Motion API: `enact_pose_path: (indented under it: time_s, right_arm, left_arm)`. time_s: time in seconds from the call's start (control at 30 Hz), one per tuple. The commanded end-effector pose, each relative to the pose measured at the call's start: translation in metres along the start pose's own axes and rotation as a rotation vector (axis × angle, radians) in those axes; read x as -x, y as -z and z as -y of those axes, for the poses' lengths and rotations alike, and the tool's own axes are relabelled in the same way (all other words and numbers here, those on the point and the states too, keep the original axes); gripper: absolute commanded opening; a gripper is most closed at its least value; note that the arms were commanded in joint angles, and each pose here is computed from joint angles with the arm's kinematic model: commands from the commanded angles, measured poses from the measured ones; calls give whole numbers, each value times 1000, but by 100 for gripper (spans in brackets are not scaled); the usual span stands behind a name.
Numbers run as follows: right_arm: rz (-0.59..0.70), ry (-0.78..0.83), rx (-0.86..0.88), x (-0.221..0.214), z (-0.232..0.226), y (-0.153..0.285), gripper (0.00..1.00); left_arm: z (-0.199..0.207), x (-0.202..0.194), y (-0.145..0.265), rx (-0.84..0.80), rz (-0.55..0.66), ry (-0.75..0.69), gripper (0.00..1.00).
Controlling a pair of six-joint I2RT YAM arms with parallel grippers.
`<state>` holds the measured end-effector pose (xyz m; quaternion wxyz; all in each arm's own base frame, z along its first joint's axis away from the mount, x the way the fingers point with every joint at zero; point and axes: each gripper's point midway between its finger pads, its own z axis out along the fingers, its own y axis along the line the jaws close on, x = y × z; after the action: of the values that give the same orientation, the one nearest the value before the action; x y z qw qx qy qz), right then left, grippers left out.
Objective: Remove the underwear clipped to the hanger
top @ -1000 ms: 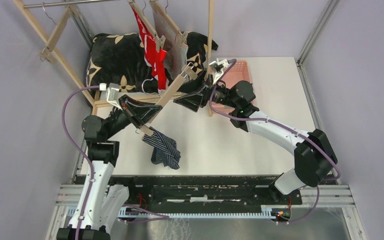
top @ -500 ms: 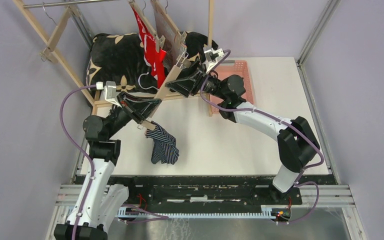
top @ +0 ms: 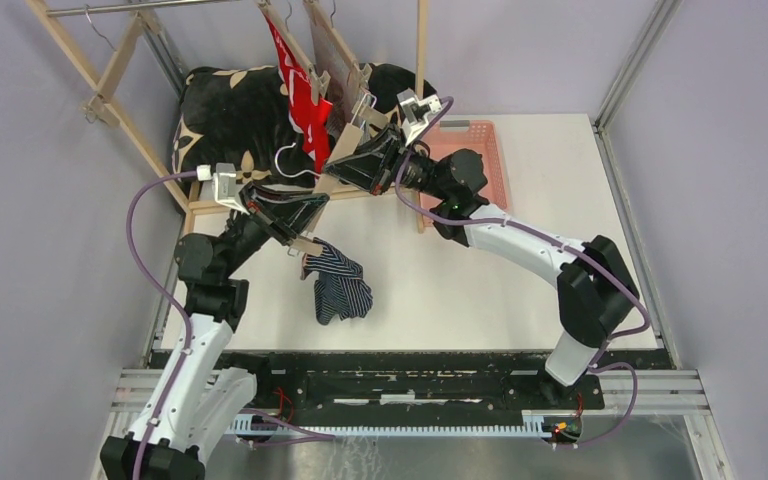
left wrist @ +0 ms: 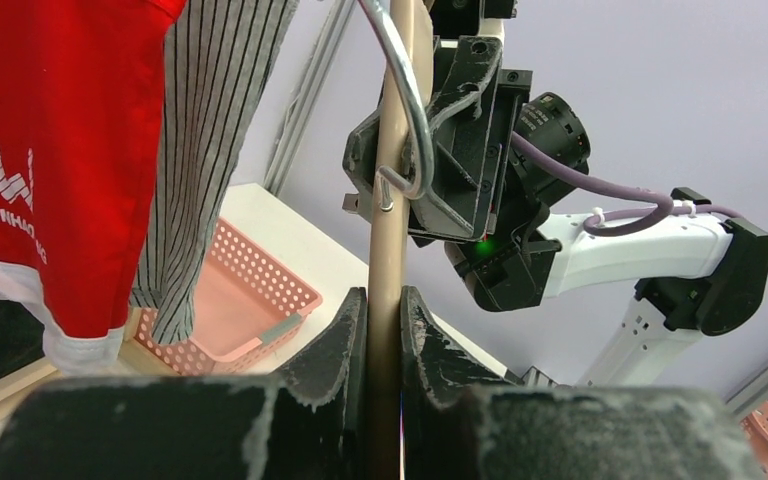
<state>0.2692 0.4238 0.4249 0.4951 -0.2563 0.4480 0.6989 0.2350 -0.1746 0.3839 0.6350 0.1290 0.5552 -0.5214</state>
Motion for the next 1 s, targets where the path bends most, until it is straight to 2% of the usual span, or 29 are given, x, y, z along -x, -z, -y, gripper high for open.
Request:
enact_pose_path:
  time_s: [0.0, 0.07, 0.13, 0.17, 0.2, 0.23, 0.33, 0.53, 0.7, 0.97]
  right_arm:
    - [7, 143, 34, 16, -22, -4, 1]
    - [8, 154, 20, 16, -22, -1, 1]
    - [11, 166, 22, 19, -26, 1, 1]
    - [11, 170, 24, 20, -29, 2, 1]
    - [9, 177, 25, 21, -31, 3, 1]
    - [10, 183, 24, 22, -33, 3, 1]
    - [10, 209, 15, 26, -39, 8, 1]
    - [19, 302, -65, 35, -38, 20, 1]
    - [52, 355, -105, 48, -38, 22, 1]
    - [93, 330, -36, 60, -54, 14, 1]
  left_arm:
    - [11, 2, 0, -26, 10, -9, 3]
    - [9, 2, 1, -11, 6, -13, 3]
    - [4, -1, 2, 13, -4, -13, 9]
    - [1, -3, 3, 30, -10, -16, 15]
    - [-3, -5, 5, 52, -16, -21, 28]
    - [-6, -5, 6, 78, -20, -30, 35]
    - [-18, -7, 12, 157, -26, -59, 49]
    - [-32, -11, 32, 288, -23, -102, 52]
    - [-27, -21, 43, 286, -27, -88, 52]
    - [-24, -26, 41, 259, -35, -55, 54]
